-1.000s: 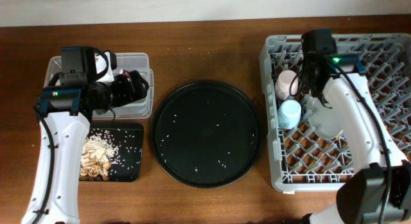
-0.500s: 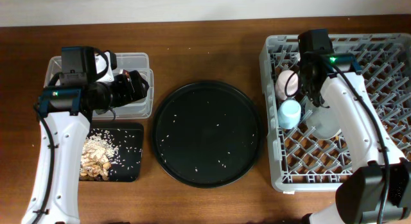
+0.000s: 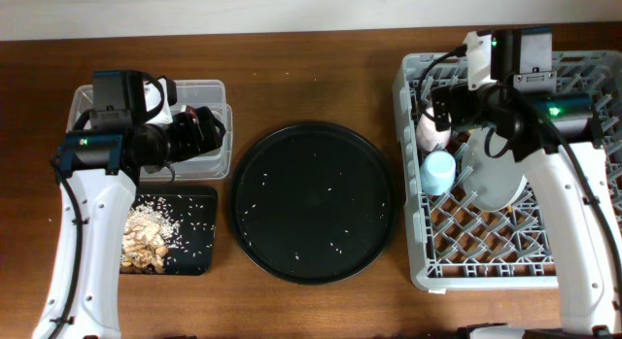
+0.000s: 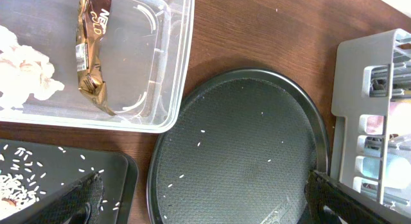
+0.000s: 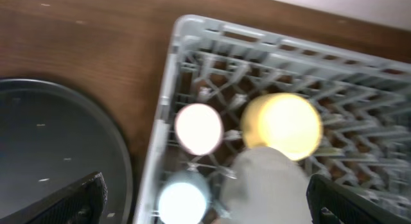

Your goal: Sort waste into correct bins and load items into the dishwasher rack

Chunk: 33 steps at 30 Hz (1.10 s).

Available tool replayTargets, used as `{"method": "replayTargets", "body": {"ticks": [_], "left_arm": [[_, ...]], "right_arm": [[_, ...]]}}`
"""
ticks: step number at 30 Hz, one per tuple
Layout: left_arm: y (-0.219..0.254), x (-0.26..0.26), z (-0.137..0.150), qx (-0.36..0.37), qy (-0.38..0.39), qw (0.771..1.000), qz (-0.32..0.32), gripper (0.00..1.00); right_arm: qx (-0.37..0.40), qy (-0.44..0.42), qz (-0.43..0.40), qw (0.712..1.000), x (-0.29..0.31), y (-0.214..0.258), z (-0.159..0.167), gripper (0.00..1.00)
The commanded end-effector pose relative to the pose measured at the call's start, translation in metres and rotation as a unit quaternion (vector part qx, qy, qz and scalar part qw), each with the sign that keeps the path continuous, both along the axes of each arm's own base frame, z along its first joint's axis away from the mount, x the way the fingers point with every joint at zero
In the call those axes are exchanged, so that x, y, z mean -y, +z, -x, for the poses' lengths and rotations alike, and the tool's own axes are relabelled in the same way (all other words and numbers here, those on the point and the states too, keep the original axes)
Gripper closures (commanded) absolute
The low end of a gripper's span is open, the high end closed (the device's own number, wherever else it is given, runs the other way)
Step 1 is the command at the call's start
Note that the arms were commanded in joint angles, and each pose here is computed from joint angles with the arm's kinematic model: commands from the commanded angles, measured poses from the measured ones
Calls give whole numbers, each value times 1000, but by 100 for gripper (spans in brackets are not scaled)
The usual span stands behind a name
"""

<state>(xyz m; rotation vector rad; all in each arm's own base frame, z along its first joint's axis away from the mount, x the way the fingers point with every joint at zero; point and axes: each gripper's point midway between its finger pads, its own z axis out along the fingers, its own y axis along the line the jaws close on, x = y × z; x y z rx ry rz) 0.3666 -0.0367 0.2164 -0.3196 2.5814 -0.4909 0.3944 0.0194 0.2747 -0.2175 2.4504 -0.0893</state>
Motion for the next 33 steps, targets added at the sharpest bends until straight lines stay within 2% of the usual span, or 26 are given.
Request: {"method": "replayTargets", "body": {"ticks": [1, 17, 21, 27, 30, 33], "left_arm": [[-4, -2, 0, -5, -1, 1000, -3, 1], [-4, -2, 0, -5, -1, 1000, -3, 1], [-4, -2, 0, -5, -1, 1000, -3, 1], [-4, -2, 0, -4, -1, 1000, -3, 1], [-4, -2, 0, -4, -1, 1000, -3, 1], [-4, -2, 0, -5, -1, 1000, -3, 1]], "right_arm": [[-6, 20, -50, 999, -19, -1, -2, 2], [-9, 20, -49, 999, -19, -4, -3, 2], [12, 21, -49, 999, -19, 11, 5, 2], [106, 25, -54, 993, -16, 78, 42, 2], [177, 28, -58, 982, -12, 123, 80, 2], [226, 30, -61, 972, -10, 148, 115, 2]]}}
